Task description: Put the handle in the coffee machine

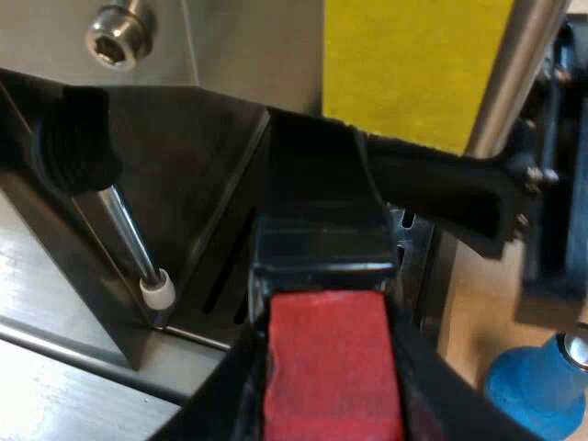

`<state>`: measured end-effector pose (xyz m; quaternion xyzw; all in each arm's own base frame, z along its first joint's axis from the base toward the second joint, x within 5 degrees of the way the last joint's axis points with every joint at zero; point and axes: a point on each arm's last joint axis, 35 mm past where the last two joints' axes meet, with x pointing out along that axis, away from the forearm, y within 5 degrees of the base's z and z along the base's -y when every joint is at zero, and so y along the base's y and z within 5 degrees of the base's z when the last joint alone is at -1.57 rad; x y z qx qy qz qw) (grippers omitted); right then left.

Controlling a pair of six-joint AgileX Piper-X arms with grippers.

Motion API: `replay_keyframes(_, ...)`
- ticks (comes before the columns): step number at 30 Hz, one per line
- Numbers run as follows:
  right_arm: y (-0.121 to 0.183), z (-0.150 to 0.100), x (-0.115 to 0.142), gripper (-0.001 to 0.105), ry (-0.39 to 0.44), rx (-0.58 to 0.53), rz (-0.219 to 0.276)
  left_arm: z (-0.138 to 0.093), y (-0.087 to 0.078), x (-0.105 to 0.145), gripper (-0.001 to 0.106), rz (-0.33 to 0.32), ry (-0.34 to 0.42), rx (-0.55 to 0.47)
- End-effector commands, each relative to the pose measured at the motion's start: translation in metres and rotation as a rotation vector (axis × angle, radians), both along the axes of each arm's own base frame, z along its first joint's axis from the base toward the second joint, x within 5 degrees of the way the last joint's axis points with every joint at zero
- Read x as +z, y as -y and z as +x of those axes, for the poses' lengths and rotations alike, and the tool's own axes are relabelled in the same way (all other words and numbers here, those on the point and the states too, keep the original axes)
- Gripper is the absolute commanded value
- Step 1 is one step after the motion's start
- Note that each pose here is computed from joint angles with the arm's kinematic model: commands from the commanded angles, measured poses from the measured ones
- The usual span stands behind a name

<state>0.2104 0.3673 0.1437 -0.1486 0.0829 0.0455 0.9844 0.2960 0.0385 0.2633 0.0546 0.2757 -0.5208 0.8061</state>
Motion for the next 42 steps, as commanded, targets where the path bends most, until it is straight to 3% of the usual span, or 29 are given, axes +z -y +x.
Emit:
replay_keyframes(1,0.011,0.029,0.003,0.047,0.018,0.025,0.042,-0.002,-0.007,0.026,0.001,-0.121,0.116,-0.005)
replay_keyframes(5,0.012,0.036,0.012,0.047,0.074,0.082,-0.03,-0.001,-0.007,0.026,0.001,-0.12,0.119,-0.006)
replay_keyframes(11,0.011,0.039,0.012,0.047,0.087,0.13,-0.035,-0.001,-0.007,0.026,0.001,-0.119,0.123,-0.006)
replay_keyframes(15,0.011,0.04,0.012,0.047,0.11,0.118,-0.005,-0.001,-0.007,0.026,0.001,-0.119,0.123,-0.006)
replay_keyframes(18,0.01,0.04,0.016,0.047,0.147,0.115,0.047,-0.001,-0.007,0.026,0.001,-0.119,0.123,-0.006)
replay_keyframes(22,0.012,0.044,0.02,0.045,0.163,0.085,0.058,-0.001,-0.007,0.026,0.001,-0.119,0.123,-0.006)
replay_keyframes(27,0.013,0.046,0.023,0.026,0.181,0.085,0.057,-0.001,-0.007,0.026,0.001,-0.119,0.123,-0.006)
replay_keyframes(29,0.013,0.046,0.025,0.025,0.194,0.087,0.059,-0.001,-0.007,0.026,0.001,-0.119,0.123,-0.006)
replay_keyframes(35,0.013,0.046,0.028,0.025,0.211,0.087,0.059,-0.001,-0.007,0.026,0.001,-0.119,0.123,-0.006)
replay_keyframes(42,0.012,0.046,0.035,0.032,0.255,0.125,0.109,-0.001,-0.007,0.026,0.001,-0.119,0.123,-0.006)
